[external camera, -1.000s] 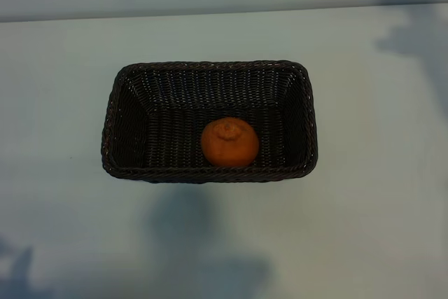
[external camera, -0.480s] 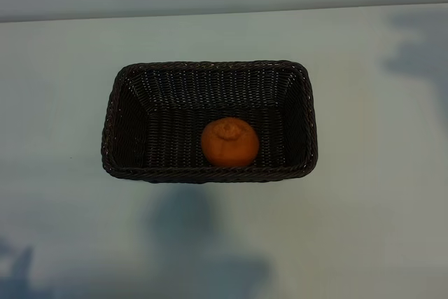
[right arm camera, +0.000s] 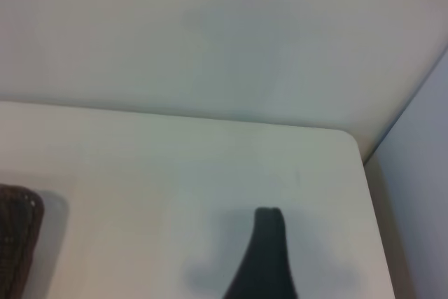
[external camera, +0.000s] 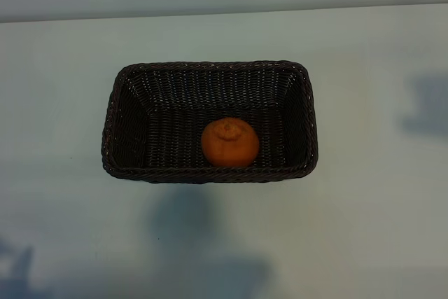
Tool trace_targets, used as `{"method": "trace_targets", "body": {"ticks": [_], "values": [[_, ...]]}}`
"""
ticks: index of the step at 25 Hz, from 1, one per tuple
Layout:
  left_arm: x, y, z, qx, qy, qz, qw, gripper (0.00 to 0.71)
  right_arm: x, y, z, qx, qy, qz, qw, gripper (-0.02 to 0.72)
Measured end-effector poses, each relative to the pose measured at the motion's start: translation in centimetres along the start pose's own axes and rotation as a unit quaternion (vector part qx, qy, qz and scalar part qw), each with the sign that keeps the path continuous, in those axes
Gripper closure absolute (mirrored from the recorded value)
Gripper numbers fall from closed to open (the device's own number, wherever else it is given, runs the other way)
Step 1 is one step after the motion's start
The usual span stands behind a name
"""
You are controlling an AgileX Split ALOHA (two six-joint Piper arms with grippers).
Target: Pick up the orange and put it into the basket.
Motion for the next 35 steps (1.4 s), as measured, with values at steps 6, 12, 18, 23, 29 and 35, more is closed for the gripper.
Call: {"method": "trace_targets", "body": {"ticks": [6,12,18,23,29,35], "values": [[0.0,0.0,0.0,0.0,0.0,0.0,1.0,0.158,0.7,2.9,-2.7,0.009,0.0,0.001,1.0,0.108],[0.0,0.0,0.0,0.0,0.0,0.0,1.0,0.158,1.3,5.6,-4.8,-0.009,0.0,-0.005,1.0,0.108],[0.0,0.0,0.0,0.0,0.0,0.0,1.0,0.158,2.0,6.9,-7.2,-0.009,0.0,-0.007,1.0,0.108],[0.0,0.0,0.0,0.0,0.0,0.0,1.0,0.158,2.9,6.5,-10.1,0.002,-0.005,-0.001,1.0,0.108],[0.0,0.0,0.0,0.0,0.001,0.0,1.0,0.158,4.1,6.0,-13.8,0.031,-0.014,0.007,0.999,0.108],[0.0,0.0,0.0,0.0,0.0,0.0,1.0,0.158,5.0,5.5,-16.9,0.041,-0.023,0.009,0.999,0.108]]}}
Point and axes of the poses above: a point on each arm's last joint axis where the gripper is mounted, y pointing back along that axis away from the gripper, x along the wrist's bending axis when the last joint is at zero, z = x × y, the point moved 6 cm from there along -y, pointing out along that axis toward the gripper, and after that the axes turned 13 degrees about y, right-handed, at the moved point
